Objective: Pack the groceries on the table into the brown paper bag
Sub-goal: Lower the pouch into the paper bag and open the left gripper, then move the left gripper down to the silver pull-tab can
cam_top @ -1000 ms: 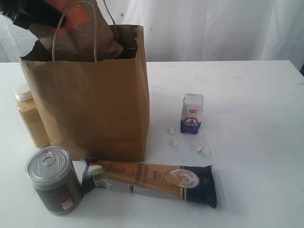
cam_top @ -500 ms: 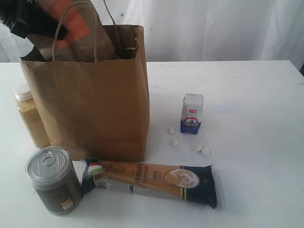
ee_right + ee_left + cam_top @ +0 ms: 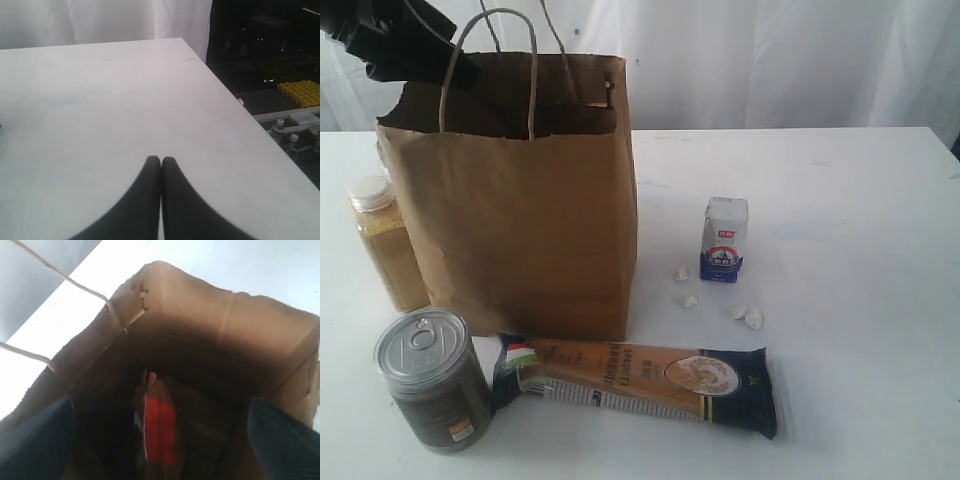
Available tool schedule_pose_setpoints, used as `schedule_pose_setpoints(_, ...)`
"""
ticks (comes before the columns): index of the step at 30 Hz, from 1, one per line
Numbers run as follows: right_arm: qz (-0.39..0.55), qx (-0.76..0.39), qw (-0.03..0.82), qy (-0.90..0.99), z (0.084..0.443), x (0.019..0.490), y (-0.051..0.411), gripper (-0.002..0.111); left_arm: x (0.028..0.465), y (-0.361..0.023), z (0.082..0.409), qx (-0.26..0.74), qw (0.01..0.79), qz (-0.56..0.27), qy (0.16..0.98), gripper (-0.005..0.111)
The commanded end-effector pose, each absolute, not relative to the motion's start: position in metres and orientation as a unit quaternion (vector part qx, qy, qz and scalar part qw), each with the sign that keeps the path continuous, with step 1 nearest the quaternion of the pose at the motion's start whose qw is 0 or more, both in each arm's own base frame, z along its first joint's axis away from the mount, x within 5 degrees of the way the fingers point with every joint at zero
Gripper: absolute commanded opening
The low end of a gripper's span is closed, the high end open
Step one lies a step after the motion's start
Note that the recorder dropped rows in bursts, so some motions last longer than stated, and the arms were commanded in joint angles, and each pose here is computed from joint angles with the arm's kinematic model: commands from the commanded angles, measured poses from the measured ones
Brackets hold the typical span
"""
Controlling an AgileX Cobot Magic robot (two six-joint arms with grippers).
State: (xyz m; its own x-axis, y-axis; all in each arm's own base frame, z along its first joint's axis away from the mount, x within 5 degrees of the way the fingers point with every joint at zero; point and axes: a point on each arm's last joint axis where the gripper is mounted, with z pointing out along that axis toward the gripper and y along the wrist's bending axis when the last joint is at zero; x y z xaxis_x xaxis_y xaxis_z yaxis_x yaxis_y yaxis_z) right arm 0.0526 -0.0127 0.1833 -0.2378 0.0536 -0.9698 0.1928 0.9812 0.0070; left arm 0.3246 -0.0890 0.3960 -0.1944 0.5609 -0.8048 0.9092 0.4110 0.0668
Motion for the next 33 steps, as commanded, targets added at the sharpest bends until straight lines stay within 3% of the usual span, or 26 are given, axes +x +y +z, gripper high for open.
schedule_pose_setpoints(1,-0.059,0.080,0.614,0.783,0.184,0.052,-0.013,0.000,0.320,-0.091,0.403,0.495,0.401,-0.235,0.735,0.093)
schedule_pose_setpoints(14,-0.059,0.080,0.614,0.783,0.184,0.052,-0.013,0.000,0.313,-0.089,0.437,0.478,0.475,-0.192,0.713,0.093)
schedule_pose_setpoints(20,-0.059,0.080,0.614,0.783,0.184,0.052,-0.013,0.000,0.301,-0.079,0.463,0.477,0.517,-0.107,0.703,0.093)
schedule_pose_setpoints(33,-0.059,0.080,0.614,0.783,0.184,0.052,-0.013,0.000,0.258,-0.044,0.497,0.317,0.525,0.012,0.790,0.092)
